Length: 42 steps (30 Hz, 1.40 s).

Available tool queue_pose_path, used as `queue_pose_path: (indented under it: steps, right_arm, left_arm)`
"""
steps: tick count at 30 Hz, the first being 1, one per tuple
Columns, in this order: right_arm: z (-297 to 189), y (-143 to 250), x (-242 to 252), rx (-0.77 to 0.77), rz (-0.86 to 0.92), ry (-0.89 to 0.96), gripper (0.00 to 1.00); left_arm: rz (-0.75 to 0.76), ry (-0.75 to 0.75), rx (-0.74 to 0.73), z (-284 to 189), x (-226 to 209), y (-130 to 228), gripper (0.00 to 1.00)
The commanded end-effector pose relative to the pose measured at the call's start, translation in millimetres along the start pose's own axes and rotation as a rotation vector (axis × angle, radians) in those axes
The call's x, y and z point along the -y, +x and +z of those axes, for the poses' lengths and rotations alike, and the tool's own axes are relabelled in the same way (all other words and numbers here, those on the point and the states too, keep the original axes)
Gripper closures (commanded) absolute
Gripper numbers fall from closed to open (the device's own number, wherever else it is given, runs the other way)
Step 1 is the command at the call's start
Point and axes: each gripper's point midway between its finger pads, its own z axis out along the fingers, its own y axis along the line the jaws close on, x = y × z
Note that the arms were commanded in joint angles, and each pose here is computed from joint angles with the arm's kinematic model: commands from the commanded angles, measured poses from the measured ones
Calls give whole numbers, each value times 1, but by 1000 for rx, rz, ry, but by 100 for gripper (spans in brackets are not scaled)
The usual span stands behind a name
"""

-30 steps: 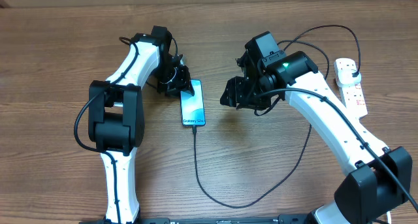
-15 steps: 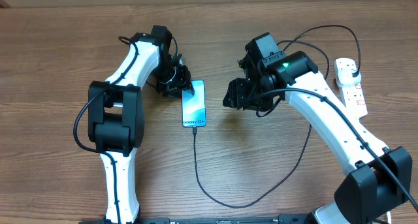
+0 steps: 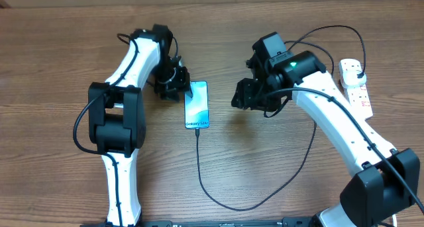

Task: Plug charger to phone and switch on socket
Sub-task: 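Raise the left arm away and move the right gripper to the power strip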

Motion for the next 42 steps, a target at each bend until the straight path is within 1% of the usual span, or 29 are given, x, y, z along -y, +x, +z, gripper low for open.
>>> queue_pose_path:
  steps: [1,4,7,9,11,12,13,18,21,28,31,42]
  right_arm:
    - [-34,-16,7,95,-1,-10,45]
    - [-63,-22,20,154,20,-12,45]
    - [-91,-25,40,219,76,-11,44]
    - [-109,-26,56,264,123,-7,44]
    - [-126,-25,71,304,172,0,44]
    - [-136,-22,81,325,180,2,44]
    - [-144,-20,87,339,185,2,44]
    - [-180,-6,126,420,290,23,44]
    - [-195,2,138,449,295,-7,44]
    - [-207,19,168,456,410,-10,44]
    - [-208,21,172,459,424,-6,44]
    - [-209,19,173,465,422,-4,44]
  left_arm:
    - [16,10,135,-56,13,-25,52]
    - [48,35,241,-113,32,-31,54]
    - [67,64,348,-160,51,-30,53]
    - [71,85,411,-186,62,-26,46]
    - [90,95,450,-203,70,-22,35]
    - [96,98,461,-209,72,-19,20]
    - [97,98,462,-211,73,-17,1]
    - [85,90,430,-208,70,-10,0]
    - [85,90,431,-208,70,-10,0]
    - [84,90,431,-208,70,-10,0]
    - [7,132,434,-209,75,-12,0]
    - [5,132,434,-209,75,-12,0]
